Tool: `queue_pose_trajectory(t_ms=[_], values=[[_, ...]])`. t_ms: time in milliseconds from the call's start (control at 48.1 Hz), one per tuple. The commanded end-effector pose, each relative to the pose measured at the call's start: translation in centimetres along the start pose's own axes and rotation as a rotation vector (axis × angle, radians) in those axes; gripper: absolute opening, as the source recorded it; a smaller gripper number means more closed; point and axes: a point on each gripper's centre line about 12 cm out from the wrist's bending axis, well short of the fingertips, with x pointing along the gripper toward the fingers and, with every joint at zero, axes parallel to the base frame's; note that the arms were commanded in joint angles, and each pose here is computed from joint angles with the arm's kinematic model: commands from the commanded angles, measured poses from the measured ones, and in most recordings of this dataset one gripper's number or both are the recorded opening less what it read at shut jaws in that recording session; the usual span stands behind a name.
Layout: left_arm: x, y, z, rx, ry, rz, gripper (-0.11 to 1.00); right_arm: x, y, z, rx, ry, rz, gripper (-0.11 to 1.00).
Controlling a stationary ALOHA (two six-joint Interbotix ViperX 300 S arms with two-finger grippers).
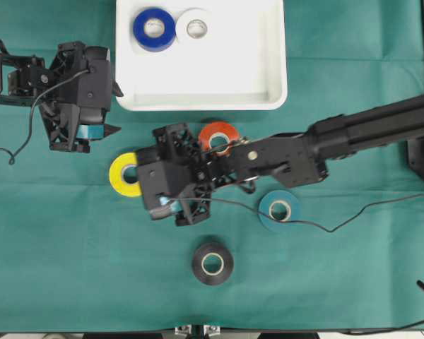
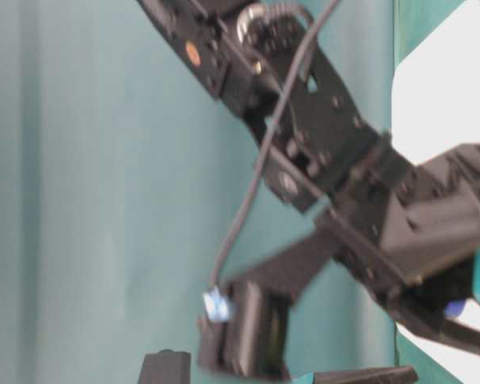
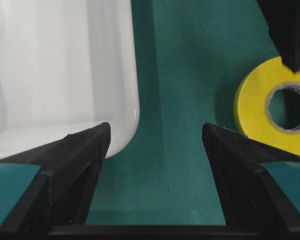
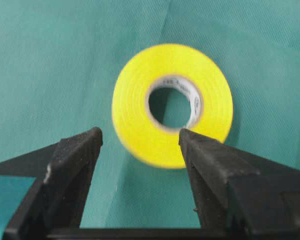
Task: Put the tape alternately from left to right into the white case.
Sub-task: 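Reach the right gripper over to the yellow tape roll and grip it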
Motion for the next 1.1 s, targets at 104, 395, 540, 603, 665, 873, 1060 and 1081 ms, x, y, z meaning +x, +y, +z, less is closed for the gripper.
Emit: queue_pose_trajectory(t_ms=[104,395,540,603,665,873,1060,1081], values=[[-0.5,0.1,0.7,-0.002,-0.029,0.004,0.93,0.5,0.1,2.3,-0.004,-0.015,-0.01,0.71],[-0.5,0.0,0.7,-0.002,-0.031,0.003,0.93,2.1,0.2,2.7,-0.009,0.032,-0.023,0.71],[-0.5,0.0,0.7,0.0,-0.032,0.004,0.93,2.8,0.8,2.4,-0.016,0.039,-0.017,0.7],[-0.5,0.1,0.7,-0.002,-0.032,0.005,0.93,3.1,0.8,2.4,-0.016,0.04,-0.017,0.7],[-0.5,0.1,0.7,-0.002,-0.03,0.005,0.93,3.3,0.9,2.3,-0.017,0.043,-0.016,0.7],[-0.5,0.1,0.6,-0.003,-0.027,0.004,0.93,3.8,0.4,1.8,-0.013,0.048,-0.02,0.69],[-0.5,0.0,0.4,-0.003,-0.024,0.003,0.93,3.7,0.4,2.3,-0.041,0.019,-0.021,0.58],[-0.4,0.0,0.4,-0.003,-0.023,0.003,0.93,3.7,0.4,2.3,-0.045,0.018,-0.022,0.53]])
